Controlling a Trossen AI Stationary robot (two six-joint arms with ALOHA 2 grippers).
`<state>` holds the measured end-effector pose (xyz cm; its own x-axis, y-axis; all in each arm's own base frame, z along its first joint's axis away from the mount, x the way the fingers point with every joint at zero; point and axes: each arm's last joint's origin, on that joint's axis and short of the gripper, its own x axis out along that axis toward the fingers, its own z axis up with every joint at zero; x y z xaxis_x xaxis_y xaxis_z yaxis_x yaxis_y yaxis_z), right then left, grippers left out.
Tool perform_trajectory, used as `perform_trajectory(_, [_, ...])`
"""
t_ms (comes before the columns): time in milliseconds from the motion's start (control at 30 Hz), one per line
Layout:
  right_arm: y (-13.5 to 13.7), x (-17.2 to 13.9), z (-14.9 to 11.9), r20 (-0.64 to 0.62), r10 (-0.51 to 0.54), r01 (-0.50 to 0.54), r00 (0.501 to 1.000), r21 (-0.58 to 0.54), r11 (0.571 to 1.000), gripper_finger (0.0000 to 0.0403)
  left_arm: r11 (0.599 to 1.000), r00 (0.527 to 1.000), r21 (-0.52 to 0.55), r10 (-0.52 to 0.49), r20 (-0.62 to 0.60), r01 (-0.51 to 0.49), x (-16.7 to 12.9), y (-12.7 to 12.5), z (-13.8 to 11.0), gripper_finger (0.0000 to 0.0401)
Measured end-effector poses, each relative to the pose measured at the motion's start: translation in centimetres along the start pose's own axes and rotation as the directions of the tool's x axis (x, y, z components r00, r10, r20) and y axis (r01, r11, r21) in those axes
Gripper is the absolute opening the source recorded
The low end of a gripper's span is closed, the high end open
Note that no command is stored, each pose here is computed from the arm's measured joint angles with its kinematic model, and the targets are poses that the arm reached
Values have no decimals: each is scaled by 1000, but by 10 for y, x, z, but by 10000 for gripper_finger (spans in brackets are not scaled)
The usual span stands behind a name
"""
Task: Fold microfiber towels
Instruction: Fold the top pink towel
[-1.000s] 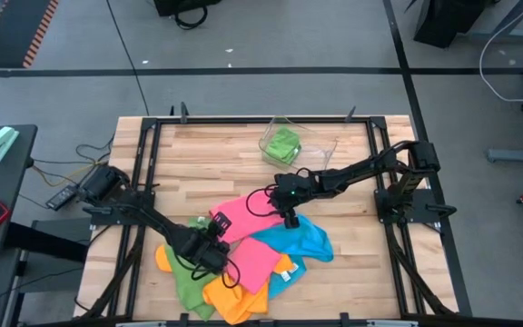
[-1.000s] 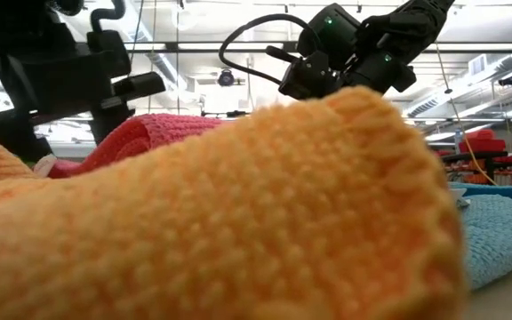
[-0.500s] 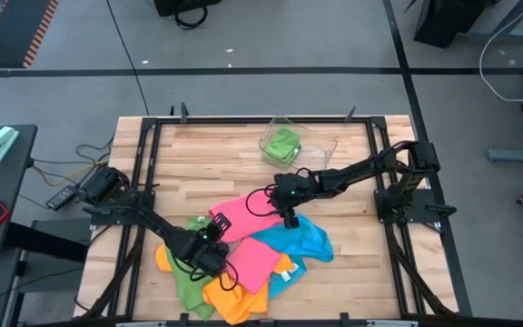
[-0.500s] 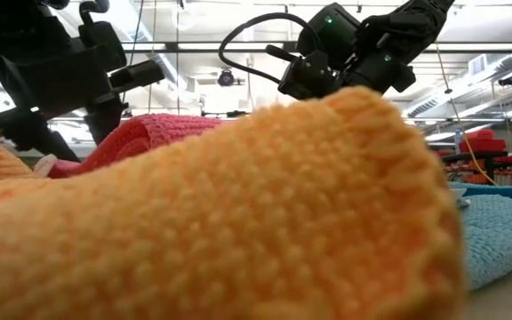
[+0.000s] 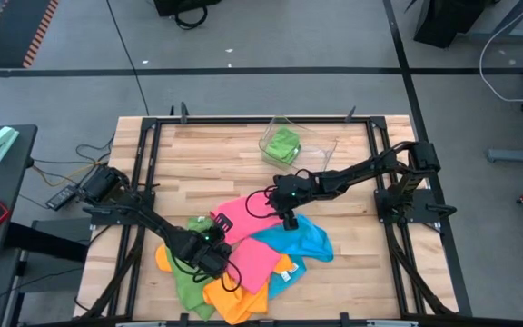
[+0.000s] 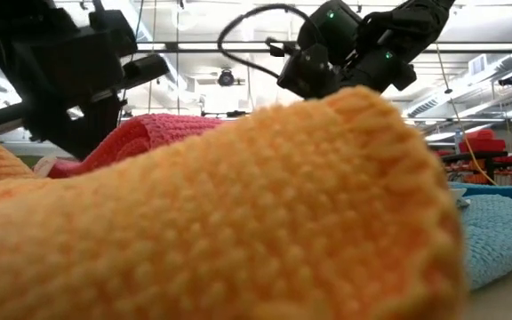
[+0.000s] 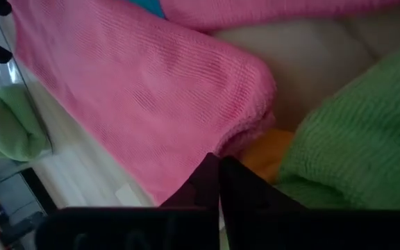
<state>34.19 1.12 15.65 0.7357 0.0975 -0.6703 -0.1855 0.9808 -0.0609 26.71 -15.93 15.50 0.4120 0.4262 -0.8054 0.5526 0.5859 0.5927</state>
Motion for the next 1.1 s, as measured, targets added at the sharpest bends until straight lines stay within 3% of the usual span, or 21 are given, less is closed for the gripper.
perform_trajectory(167, [10,-3,13,103,9,-8,995,-16,1000,176,999,1000,45,-21,20,20,-7,11,8,7])
perform_trajectory(367, [20,13,9,122,30,-27,992,-28,999,176,993,998,100,-60,17,58,-6,24,9,7])
perform_trajectory(533, [23,25,2,106,7,-7,994,-2,1000,176,987,999,158,-13,30,8,-8,32,13,6])
perform_trajectory(767, [23,15,8,114,-16,15,993,5,1000,176,972,998,231,37,41,-45,-3,41,14,4])
perform_trajectory(1100, [21,-21,2,-104,-97,98,990,5,995,176,956,996,284,47,78,-67,6,55,16,3])
